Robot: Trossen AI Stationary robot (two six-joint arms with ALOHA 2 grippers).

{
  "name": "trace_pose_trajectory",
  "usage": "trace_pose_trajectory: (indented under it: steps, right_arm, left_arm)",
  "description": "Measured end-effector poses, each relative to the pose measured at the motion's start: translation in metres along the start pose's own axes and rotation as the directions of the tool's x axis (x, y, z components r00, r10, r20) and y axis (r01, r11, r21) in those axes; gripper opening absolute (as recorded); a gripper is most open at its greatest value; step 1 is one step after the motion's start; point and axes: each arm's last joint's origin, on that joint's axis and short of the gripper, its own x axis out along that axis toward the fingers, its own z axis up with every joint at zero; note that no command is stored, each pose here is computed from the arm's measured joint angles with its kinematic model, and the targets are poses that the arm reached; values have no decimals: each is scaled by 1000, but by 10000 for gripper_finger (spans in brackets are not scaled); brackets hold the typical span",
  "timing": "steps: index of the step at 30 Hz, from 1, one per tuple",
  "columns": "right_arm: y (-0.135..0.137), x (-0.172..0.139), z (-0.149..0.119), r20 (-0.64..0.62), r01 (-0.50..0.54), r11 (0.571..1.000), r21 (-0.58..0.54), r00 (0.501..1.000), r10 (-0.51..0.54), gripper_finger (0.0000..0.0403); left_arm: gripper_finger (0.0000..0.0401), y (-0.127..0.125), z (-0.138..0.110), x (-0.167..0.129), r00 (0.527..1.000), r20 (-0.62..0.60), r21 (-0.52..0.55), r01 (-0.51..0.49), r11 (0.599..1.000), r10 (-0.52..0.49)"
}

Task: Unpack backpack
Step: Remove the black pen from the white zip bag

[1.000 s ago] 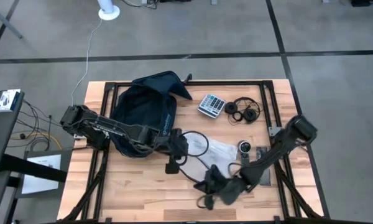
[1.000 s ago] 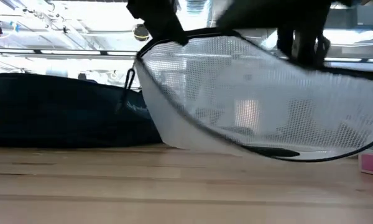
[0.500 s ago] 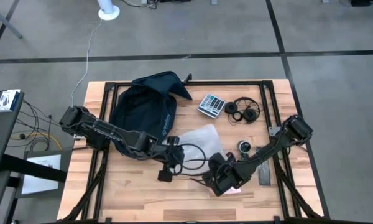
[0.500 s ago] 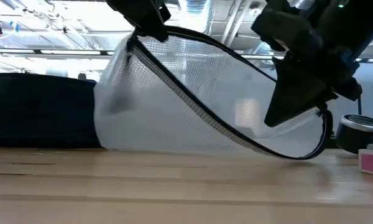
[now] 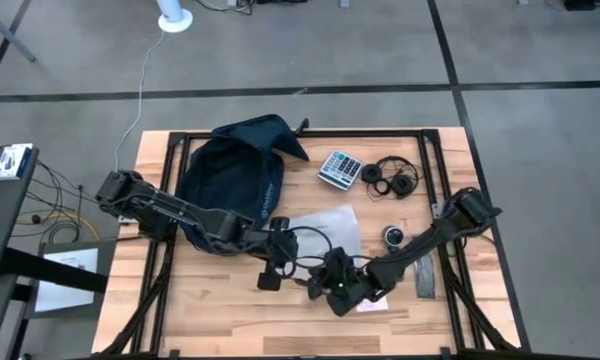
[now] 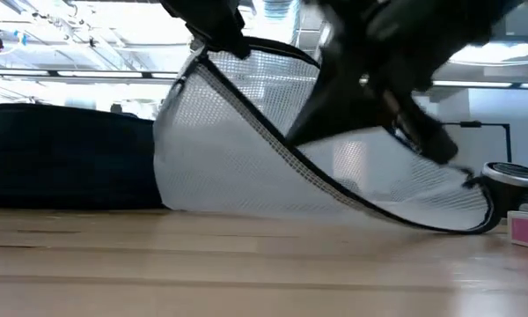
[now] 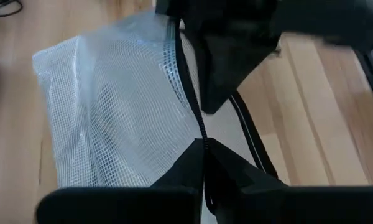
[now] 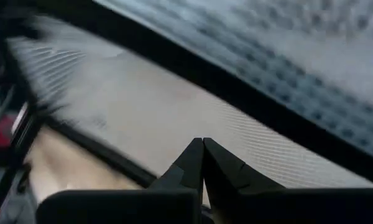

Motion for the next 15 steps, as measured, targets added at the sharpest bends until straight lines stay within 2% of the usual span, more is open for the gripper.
trace_pose_trajectory:
  steps: [3,6,11,15]
  right_arm:
    - [-10,15,-6,10,52,999,15,999,-53,0]
    - [-24,26,-8,33,132,991,-15,991,-131,0]
    - [-33,24,0,122,220,973,-70,970,-211,0]
    - [-28,18,8,242,219,967,-128,953,-183,0]
  left_arm:
    - [0,0,1,0,1000,8,-8,-1,1000,1]
    - [0,0,1,0,1000,11,-10,-2,1000,2]
    - [0,-1,-2,0,1000,-21,4,8,1000,-8]
    - [0,-3,-6,0,995,-67,75,73,994,-68]
